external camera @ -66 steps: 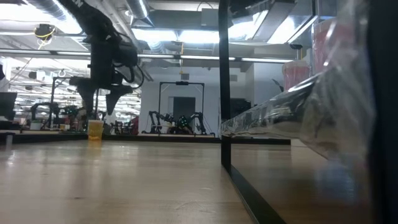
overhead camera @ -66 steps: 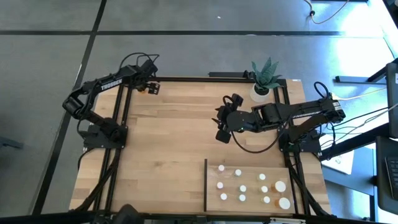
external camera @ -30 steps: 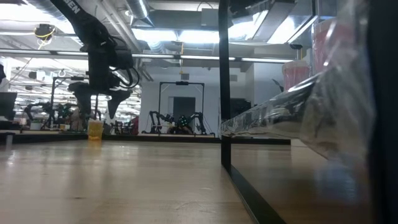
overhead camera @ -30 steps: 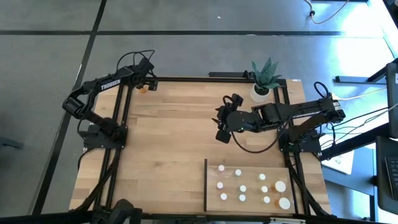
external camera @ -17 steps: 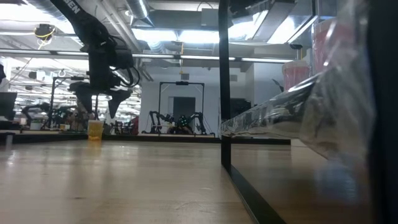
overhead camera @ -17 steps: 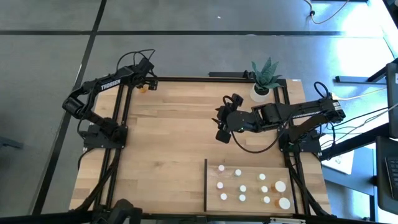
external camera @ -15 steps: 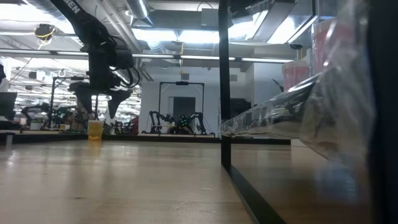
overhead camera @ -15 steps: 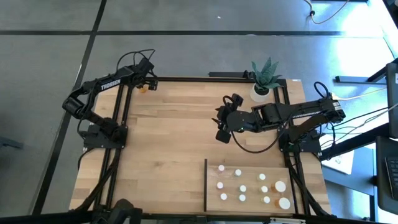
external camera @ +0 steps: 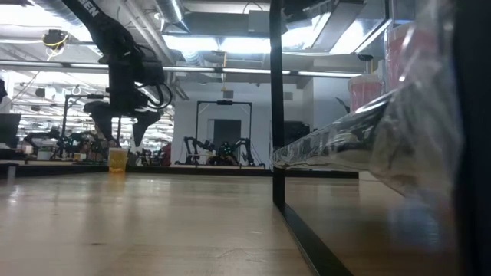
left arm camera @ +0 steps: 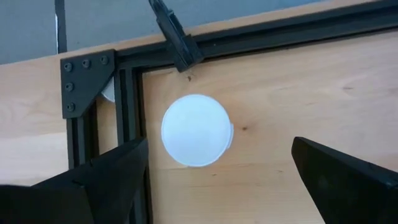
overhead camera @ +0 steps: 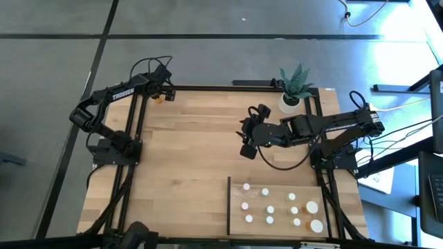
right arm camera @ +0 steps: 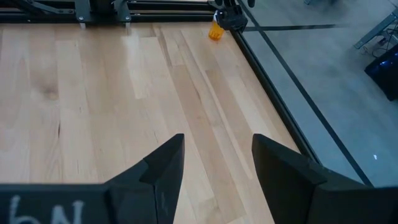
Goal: Pick and place medicine bottles onto shelf by color
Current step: Put the orange pill bottle on the shelf aligned with the other orange pill bottle
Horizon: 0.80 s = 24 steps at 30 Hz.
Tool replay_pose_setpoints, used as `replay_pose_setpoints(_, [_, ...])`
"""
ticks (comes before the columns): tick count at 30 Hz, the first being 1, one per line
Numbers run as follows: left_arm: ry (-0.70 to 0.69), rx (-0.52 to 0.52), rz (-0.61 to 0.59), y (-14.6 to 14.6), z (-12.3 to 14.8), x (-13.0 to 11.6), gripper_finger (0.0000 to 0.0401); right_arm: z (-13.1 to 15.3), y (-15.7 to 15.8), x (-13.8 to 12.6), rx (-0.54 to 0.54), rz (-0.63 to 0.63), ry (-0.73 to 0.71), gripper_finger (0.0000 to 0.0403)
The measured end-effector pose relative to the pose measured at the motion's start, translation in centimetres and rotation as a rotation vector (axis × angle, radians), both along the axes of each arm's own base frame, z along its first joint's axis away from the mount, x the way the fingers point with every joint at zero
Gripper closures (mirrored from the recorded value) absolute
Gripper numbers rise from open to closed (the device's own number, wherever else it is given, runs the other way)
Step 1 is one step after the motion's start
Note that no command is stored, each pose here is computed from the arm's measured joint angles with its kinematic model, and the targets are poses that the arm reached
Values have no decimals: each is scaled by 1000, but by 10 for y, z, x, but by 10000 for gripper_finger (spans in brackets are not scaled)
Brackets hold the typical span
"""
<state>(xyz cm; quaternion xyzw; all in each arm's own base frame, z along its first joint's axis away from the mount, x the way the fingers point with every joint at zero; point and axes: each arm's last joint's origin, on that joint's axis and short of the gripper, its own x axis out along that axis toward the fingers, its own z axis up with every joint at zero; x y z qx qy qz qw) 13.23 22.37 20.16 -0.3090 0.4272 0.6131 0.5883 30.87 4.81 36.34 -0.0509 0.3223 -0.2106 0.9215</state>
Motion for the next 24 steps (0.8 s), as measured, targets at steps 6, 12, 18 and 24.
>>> replay_pose_setpoints(6, [-1, 7, 5, 0, 0, 0, 10, 0, 0, 0, 1, -1, -1, 212])
replay_pose_setpoints(12, [13, -20, 31, 4, -9, 2, 10, 0, 0, 0, 1, -1, 0, 212])
replay_pose_setpoints(18, [65, -66, 28, 11, -30, 6, 10, 0, 0, 0, 1, 0, -1, 212])
replay_pose_setpoints(24, [94, -50, 33, 11, -31, 8, 10, 0, 0, 0, 0, -1, 0, 212])
